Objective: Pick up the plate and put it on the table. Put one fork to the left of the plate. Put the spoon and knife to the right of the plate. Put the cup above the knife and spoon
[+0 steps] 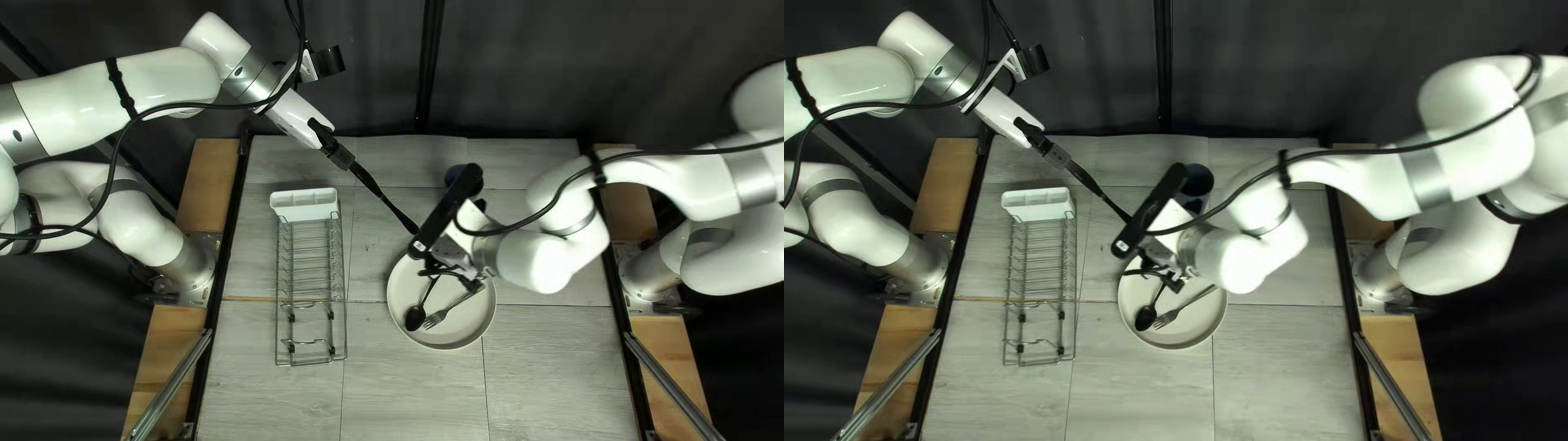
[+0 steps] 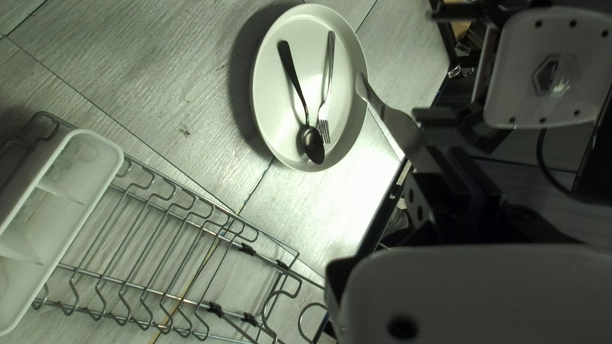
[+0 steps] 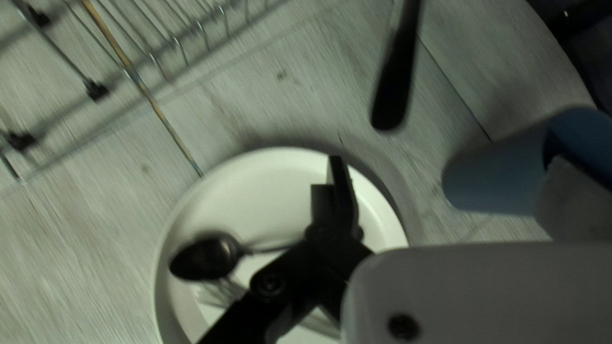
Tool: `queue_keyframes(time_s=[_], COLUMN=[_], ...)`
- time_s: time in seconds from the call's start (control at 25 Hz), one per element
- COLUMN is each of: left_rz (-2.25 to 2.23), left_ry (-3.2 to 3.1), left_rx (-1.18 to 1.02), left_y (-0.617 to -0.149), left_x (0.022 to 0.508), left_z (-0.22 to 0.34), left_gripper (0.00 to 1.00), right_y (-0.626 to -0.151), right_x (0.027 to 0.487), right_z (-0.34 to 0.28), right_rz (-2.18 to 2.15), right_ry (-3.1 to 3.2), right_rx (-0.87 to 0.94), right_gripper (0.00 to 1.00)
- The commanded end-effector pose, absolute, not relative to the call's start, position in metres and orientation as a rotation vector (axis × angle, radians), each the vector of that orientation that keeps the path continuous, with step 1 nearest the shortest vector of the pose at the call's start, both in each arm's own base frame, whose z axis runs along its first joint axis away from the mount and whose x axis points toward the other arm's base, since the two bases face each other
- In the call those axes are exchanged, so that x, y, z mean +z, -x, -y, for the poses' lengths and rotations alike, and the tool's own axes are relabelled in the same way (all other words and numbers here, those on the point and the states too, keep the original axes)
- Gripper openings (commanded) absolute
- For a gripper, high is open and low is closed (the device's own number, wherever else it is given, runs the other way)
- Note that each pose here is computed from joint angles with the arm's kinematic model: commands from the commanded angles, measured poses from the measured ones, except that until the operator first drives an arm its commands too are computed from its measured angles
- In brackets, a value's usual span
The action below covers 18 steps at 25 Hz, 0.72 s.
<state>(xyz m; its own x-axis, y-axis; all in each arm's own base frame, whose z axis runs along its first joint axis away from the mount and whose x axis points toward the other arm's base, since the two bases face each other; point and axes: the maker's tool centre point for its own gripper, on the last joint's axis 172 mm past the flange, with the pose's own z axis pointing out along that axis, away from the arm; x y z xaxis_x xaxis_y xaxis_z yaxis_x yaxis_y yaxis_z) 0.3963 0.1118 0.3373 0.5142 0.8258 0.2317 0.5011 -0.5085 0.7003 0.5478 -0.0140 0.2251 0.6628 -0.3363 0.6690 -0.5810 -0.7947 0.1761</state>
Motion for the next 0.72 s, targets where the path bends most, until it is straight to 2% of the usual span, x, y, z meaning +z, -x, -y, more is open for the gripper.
queue_keyframes(time_s=[0.04,0.52,0.56,0.6,0.64,0.72], left_rz=[-1.079,-1.079,-1.079,-1.079,-1.079,-1.079], left_ry=[-2.194,-2.194,-2.194,-2.194,-2.194,-2.194], left_rx=[0.754,0.754,0.754,0.754,0.754,0.754], left_y=[-0.396,-0.396,-0.396,-0.396,-0.396,-0.396], left_x=[0.337,0.337,0.337,0.337,0.337,0.337], left_z=[-0.112,-0.112,-0.112,-0.112,-0.112,-0.112], left_gripper=[0.0,0.0,0.0,0.0,0.0,0.0], right_y=[-0.56,-0.583,-0.583,-0.583,-0.583,-0.583], right_x=[0.215,0.202,0.202,0.202,0.202,0.202], right_z=[0.019,0.034,0.034,0.034,0.034,0.034], right_rz=[0.732,0.716,0.716,0.716,0.716,0.716], right_ry=[-2.483,-2.469,-2.469,-2.469,-2.469,-2.469], right_rx=[0.919,0.942,0.942,0.942,0.942,0.942], right_gripper=[1.0,1.0,0.97,0.11,0.0,0.0])
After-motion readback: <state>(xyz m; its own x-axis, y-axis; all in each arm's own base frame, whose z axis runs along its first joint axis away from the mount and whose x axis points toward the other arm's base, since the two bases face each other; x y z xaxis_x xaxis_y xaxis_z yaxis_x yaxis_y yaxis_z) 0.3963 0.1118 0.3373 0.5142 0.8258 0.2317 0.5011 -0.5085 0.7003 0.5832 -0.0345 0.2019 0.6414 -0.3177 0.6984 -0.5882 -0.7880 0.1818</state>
